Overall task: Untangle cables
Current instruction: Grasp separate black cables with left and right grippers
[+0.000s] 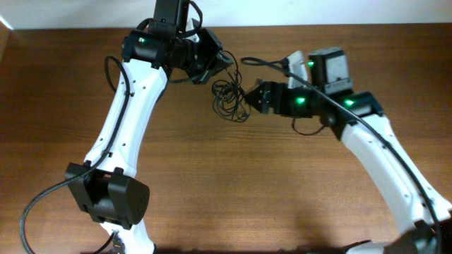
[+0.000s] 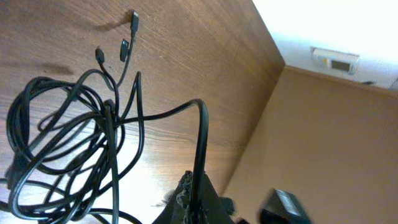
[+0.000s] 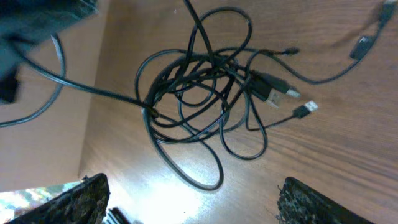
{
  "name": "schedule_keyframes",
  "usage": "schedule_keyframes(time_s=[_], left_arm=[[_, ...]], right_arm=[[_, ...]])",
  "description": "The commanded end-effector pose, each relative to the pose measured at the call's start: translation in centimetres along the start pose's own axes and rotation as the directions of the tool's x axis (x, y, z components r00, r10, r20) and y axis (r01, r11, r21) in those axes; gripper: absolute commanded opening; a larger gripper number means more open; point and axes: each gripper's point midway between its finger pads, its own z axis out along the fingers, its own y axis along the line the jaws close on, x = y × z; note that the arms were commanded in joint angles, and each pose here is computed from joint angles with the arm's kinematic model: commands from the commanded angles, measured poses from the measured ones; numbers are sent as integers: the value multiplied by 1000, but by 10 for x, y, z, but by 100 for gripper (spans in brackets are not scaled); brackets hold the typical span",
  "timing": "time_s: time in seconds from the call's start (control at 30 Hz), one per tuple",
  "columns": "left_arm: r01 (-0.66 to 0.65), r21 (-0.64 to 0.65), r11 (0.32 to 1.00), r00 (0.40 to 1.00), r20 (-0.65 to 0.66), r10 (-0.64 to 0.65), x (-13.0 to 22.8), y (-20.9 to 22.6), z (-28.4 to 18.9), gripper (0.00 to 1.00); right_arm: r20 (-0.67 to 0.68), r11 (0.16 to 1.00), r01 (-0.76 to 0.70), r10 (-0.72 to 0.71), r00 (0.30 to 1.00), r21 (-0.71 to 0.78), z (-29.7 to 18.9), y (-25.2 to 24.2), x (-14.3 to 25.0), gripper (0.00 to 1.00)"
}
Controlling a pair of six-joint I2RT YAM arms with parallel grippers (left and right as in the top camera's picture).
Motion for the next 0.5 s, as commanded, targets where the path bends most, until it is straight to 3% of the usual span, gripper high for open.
schedule_keyframes(time_s=[0.0, 0.23, 0.37, 0.47], left_arm=[[53, 57, 997, 999, 2, -53, 6, -19, -18, 2], [53, 65, 996, 999, 7, -53, 5, -21, -18, 5], [50, 68, 996, 999, 9, -51, 5, -22, -19, 5], [48, 70, 996, 999, 10, -49, 4, -23, -19, 5]], right_arm=[[-40, 1000, 14, -14, 999, 0, 24, 0, 5, 80], [-68, 994, 105, -107, 992, -26, 51, 13, 16, 65], [-101, 993, 114, -117, 988, -33, 67, 13, 25, 64], [-84, 992, 125, -127, 988, -29, 70, 13, 21, 50]])
